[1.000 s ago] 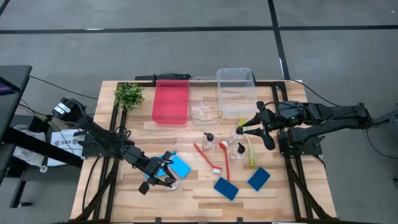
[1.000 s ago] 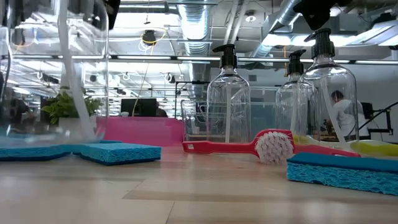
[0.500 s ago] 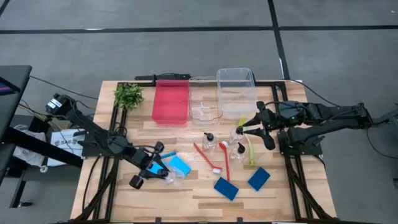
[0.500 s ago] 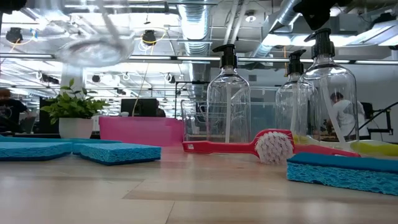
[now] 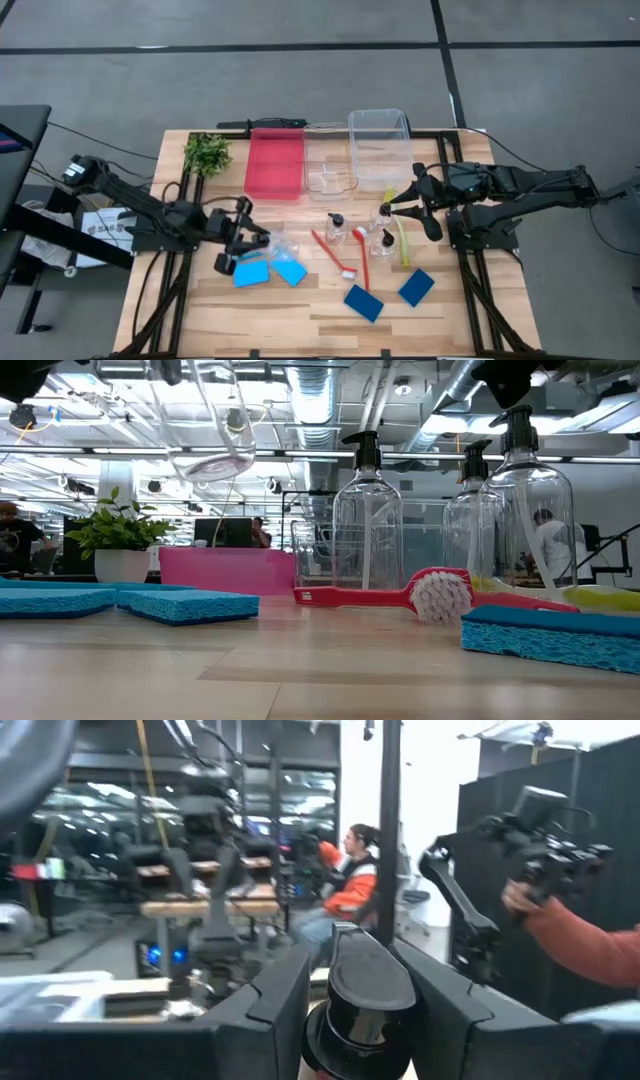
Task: Pick & Place Kitchen Sink Supplies
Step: Put the transparent soap dispenser into the red bin
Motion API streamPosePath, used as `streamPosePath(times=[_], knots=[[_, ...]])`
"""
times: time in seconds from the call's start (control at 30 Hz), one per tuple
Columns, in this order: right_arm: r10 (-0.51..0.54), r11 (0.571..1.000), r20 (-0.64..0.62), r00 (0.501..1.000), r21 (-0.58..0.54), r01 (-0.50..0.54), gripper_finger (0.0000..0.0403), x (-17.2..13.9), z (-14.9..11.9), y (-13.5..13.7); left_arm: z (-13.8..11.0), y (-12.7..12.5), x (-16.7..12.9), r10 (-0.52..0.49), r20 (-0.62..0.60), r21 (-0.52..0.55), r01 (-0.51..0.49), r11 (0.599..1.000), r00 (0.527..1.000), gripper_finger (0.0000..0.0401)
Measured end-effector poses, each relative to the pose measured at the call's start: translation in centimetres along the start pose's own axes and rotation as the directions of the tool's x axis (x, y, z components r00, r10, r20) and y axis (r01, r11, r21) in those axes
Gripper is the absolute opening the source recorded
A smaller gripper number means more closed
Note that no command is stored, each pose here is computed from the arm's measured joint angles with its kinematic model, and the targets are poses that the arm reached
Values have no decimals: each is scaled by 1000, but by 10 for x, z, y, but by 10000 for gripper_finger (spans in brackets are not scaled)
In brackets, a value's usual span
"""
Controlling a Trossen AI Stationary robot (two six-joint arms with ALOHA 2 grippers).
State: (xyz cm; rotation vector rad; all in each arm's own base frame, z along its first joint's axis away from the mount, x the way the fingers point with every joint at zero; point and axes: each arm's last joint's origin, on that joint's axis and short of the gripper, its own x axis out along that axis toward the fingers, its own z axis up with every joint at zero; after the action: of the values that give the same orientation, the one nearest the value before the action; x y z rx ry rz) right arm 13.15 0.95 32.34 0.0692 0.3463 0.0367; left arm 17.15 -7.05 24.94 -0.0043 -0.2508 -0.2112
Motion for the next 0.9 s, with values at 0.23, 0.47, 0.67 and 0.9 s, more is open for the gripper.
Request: streamPosePath(times=[0.23,0.47,0.67,0.9], knots=[[0,1000,0,1000,0,0,123,0,0,0,12,22,-5,118,64,61,-122,991,991,137],[0,1000,0,1000,0,0,123,0,0,0,19,48,-11,352,101,151,-364,919,931,135],[0,1000,1,1000,0,0,123,0,0,0,21,75,-17,542,122,225,-555,801,832,134],[0,1000,1,1000,0,0,123,0,0,0,23,106,-28,685,148,263,-696,668,713,139]])
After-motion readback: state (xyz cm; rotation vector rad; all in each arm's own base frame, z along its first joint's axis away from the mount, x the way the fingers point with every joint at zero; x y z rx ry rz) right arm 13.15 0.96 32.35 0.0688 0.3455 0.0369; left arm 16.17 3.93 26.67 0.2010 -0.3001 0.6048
